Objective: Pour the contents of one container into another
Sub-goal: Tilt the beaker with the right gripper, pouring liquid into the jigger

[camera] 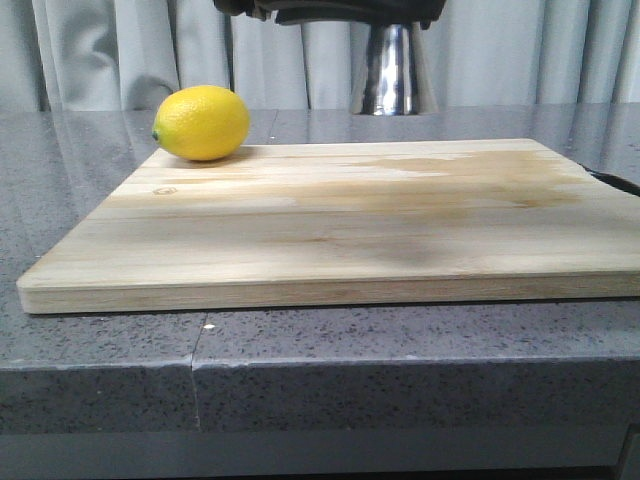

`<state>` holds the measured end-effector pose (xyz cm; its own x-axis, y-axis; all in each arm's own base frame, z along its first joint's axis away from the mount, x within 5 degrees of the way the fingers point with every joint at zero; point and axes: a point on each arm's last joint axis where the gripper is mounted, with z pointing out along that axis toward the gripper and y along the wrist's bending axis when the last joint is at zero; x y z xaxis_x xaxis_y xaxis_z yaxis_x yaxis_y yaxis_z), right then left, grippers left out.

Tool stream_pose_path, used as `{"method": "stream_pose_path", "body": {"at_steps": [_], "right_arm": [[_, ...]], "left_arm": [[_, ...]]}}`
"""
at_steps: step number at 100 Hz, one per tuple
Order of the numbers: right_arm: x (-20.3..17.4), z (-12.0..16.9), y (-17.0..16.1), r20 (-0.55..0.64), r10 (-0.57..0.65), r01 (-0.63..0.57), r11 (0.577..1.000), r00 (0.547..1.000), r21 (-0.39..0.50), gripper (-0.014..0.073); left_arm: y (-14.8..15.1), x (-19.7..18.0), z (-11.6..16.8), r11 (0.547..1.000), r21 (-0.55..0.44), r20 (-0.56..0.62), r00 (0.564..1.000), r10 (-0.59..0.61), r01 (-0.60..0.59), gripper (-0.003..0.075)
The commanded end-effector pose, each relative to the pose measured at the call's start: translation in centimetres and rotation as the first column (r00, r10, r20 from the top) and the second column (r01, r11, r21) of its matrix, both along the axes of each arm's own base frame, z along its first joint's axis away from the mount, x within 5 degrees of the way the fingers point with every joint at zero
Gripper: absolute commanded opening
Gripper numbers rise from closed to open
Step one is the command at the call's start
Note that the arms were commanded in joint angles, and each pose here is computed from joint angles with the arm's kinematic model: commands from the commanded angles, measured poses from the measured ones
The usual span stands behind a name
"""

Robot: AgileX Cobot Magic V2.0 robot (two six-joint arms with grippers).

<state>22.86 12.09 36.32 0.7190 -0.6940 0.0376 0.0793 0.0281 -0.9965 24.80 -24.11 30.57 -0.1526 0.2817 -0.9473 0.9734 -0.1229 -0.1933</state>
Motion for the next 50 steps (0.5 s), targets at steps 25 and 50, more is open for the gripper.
{"method": "stream_pose_path", "body": {"at_steps": [25,50], "right_arm": [[-0.4,3.3,-0.8,-0.144,0.05,0.017,0.903,0.988,0.429,0.0151],[0.5,3.6,-2.2,-0.378,0.147,0.205,0.636,0.914,0.744,0.0151]], "left_arm": [[0.2,-0.7,2.8,0.995,-0.103,0.01,1.0,-0.009,0.01,-0.0019],[0.2,-0.7,2.8,0.995,-0.103,0.01,1.0,-0.009,0.01,-0.0019]]}}
